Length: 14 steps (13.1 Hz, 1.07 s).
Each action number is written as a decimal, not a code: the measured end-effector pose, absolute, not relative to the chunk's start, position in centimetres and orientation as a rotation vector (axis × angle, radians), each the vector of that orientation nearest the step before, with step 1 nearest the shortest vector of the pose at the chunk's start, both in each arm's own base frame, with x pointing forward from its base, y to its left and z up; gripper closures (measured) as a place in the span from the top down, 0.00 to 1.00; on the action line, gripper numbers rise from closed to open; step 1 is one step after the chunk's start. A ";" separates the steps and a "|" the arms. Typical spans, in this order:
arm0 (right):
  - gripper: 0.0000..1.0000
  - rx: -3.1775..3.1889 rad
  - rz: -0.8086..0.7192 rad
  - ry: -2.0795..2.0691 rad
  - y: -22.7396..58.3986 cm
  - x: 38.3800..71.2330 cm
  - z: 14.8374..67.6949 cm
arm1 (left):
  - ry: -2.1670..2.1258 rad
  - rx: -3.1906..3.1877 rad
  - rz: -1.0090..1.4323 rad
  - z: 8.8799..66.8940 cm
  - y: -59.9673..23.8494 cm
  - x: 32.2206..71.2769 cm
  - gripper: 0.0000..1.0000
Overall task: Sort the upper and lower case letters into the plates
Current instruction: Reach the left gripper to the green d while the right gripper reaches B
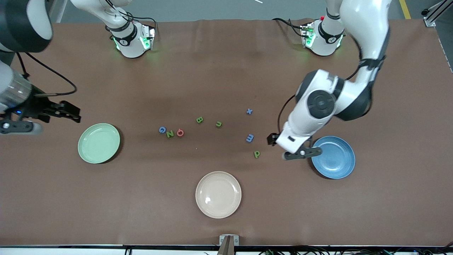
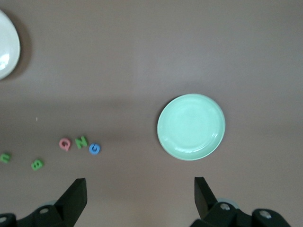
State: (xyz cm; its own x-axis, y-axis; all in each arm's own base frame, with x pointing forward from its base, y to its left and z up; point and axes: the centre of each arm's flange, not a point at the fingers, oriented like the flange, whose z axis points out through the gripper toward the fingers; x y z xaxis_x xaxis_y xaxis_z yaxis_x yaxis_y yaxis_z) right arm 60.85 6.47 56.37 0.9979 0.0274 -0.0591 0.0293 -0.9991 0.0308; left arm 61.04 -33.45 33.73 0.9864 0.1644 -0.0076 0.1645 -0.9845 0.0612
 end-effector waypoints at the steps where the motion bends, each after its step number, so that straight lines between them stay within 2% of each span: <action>1: 1.00 3.099 -0.144 0.071 8.0 61.2 54.4 | 0.270 3.055 0.012 31.8 -35.1 60.7 1.00; 3: 1.00 3.084 -0.209 0.080 9.8 62.2 50.6 | 0.264 3.043 0.024 28.1 -37.0 60.3 0.97; 5: 1.00 3.080 -0.203 0.094 11.6 62.9 46.4 | 0.265 3.042 0.012 24.9 -37.8 59.9 0.84; 6: 1.00 3.081 -0.199 0.081 12.3 62.8 43.9 | 0.281 3.041 0.007 23.6 -38.1 59.8 0.84; 8: 1.00 3.086 -0.187 0.014 14.1 61.6 39.0 | 0.298 3.038 0.002 21.7 -38.4 59.7 0.79; 9: 1.00 3.087 -0.167 -0.016 15.1 60.9 37.0 | 0.300 3.040 0.000 20.9 -38.4 59.7 0.72; 14: 1.00 3.146 0.012 -0.097 17.6 57.1 28.8 | 0.304 3.059 0.056 18.2 -38.1 60.2 0.65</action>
